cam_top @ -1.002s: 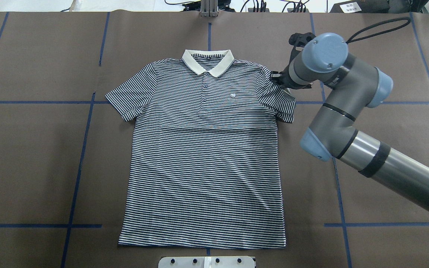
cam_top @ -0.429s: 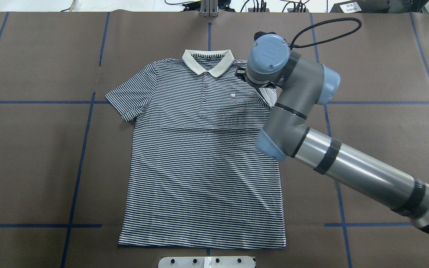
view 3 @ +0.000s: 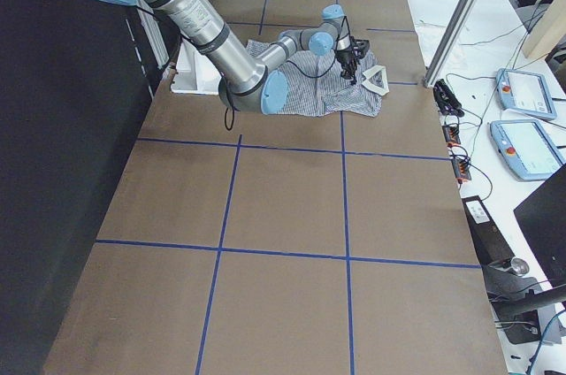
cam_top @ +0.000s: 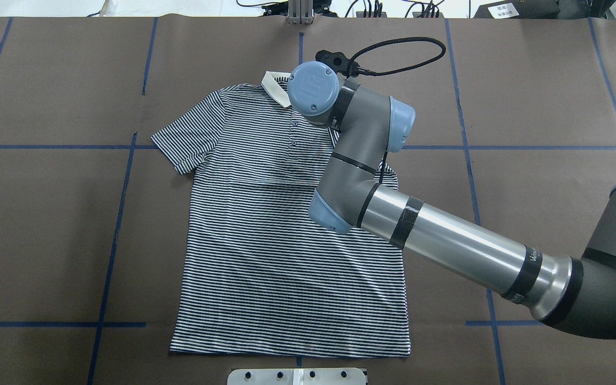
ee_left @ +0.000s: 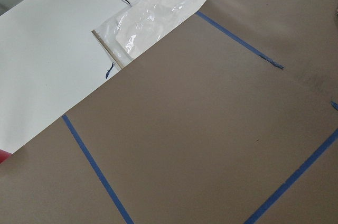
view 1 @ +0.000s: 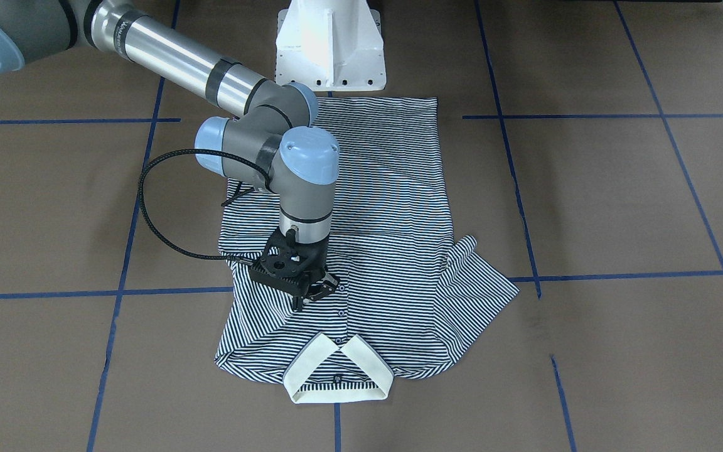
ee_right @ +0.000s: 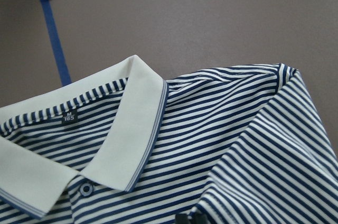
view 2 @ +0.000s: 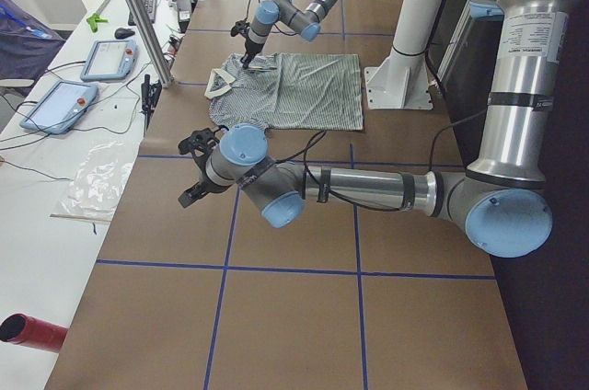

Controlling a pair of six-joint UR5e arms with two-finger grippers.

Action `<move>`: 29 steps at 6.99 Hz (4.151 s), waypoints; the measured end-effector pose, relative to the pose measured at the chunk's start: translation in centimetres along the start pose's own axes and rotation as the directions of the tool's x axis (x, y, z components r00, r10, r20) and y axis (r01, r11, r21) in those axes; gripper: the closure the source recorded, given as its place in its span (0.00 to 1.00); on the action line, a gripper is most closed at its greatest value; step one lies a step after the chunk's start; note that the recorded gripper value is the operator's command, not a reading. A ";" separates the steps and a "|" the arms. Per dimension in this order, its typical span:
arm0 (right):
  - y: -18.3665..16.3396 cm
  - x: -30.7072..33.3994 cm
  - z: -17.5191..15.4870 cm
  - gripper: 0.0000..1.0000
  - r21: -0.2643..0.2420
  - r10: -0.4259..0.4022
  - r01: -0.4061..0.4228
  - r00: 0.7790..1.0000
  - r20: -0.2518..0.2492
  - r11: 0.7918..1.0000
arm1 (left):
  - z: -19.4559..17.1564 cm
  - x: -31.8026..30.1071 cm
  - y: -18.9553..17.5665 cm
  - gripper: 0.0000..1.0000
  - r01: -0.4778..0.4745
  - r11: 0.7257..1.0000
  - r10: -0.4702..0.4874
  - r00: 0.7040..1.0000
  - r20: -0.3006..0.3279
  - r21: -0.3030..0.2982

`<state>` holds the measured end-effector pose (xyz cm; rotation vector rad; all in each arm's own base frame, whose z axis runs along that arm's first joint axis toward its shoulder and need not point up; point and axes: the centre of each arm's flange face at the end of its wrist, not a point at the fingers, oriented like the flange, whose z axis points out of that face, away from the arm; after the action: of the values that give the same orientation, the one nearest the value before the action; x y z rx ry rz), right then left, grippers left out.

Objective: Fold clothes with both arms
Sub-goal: 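Fold the sleeve inward onto the shirt body, release, raise right gripper, then move the left gripper to the sleeve nearest it and grasp it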

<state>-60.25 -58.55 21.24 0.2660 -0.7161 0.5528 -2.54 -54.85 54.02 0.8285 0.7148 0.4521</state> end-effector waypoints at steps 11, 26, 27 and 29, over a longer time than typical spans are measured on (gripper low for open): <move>-34.8 42.5 -4.2 0.00 -0.224 -0.535 0.581 0.811 0.238 0.782 | 14.3 17.2 -11.9 0.25 0.488 0.873 -0.487 0.866 -0.112 -0.018; -33.5 48.4 -4.3 0.00 -0.236 -0.529 0.574 0.817 0.231 0.784 | 28.6 33.1 -11.9 0.43 0.643 0.761 -0.642 0.765 0.045 -0.087; -33.4 48.5 -4.4 0.00 -0.235 -0.529 0.574 0.817 0.231 0.784 | 28.6 33.2 -11.9 0.43 0.641 0.762 -0.640 0.767 0.045 -0.088; -33.2 48.8 -4.5 0.00 -0.235 -0.528 0.574 0.817 0.232 0.784 | 28.7 33.2 -11.8 0.62 0.640 0.764 -0.638 0.768 0.053 -0.083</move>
<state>-8.83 -65.25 49.82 0.2256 -0.8152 -0.1471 42.02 -56.02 45.11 0.4474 0.8983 -0.1468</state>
